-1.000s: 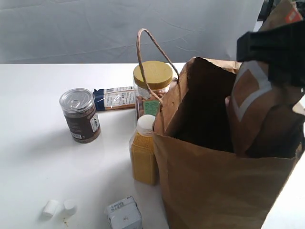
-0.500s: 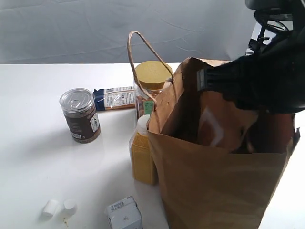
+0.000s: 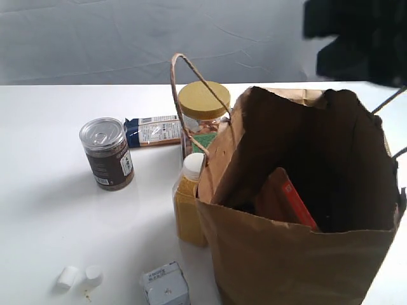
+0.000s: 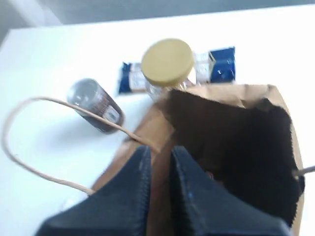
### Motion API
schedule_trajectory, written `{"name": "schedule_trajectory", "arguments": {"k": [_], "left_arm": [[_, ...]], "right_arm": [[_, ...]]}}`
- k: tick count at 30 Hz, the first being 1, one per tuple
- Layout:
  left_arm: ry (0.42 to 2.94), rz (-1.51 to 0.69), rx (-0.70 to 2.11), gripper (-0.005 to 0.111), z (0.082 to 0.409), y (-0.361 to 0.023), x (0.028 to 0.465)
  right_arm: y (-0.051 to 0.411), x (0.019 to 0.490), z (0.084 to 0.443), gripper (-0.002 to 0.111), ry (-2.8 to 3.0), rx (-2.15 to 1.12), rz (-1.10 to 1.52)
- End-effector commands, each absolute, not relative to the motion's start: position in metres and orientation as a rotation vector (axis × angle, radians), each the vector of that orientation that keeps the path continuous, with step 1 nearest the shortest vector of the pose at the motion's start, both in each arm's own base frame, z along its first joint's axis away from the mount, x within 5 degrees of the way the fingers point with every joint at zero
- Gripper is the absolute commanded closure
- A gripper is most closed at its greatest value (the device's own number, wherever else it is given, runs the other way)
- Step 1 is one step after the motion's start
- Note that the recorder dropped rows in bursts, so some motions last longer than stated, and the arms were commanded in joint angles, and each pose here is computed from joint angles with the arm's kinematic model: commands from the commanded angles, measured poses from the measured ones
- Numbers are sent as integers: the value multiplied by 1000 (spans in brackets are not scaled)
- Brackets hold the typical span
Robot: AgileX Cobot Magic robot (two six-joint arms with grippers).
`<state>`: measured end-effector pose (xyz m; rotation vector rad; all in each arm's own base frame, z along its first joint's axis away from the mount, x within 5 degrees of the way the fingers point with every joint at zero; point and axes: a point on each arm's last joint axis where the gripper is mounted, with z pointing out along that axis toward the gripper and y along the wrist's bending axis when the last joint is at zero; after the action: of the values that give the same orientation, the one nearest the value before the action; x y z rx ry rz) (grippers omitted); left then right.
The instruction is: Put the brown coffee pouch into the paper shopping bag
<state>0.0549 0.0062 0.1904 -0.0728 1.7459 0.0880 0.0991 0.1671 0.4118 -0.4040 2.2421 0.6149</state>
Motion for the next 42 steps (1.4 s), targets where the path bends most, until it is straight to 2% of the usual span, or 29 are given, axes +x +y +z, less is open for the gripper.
{"name": "schedule_trajectory", "arguments": {"k": [1, 4, 10, 17, 22, 26, 32, 37, 42], "left_arm": [[1742, 92, -76, 107, 190, 6, 55], [1742, 92, -76, 107, 190, 6, 55], [1742, 92, -76, 107, 190, 6, 55], [1742, 92, -76, 107, 190, 6, 55], [1742, 92, -76, 107, 190, 6, 55], [1742, 92, -76, 107, 190, 6, 55], [1742, 92, -76, 107, 190, 6, 55], [1742, 92, -76, 107, 190, 6, 55], [1742, 92, -76, 107, 190, 6, 55]], "right_arm": [[129, 90, 445, 108, 2085, -411, 642], [98, 86, 454, 108, 2038, -364, 560], [45, 72, 459, 108, 1931, -297, 554], [-4, 55, 417, 108, 1839, -215, 625], [-35, 46, 364, 108, 1824, -80, 680], [-26, 40, 324, 108, 1919, -185, 733], [2, 30, 307, 108, 1738, -592, 797], [30, 27, 279, 108, 1493, -903, 744], [40, 29, 258, 108, 1366, -978, 602]]}}
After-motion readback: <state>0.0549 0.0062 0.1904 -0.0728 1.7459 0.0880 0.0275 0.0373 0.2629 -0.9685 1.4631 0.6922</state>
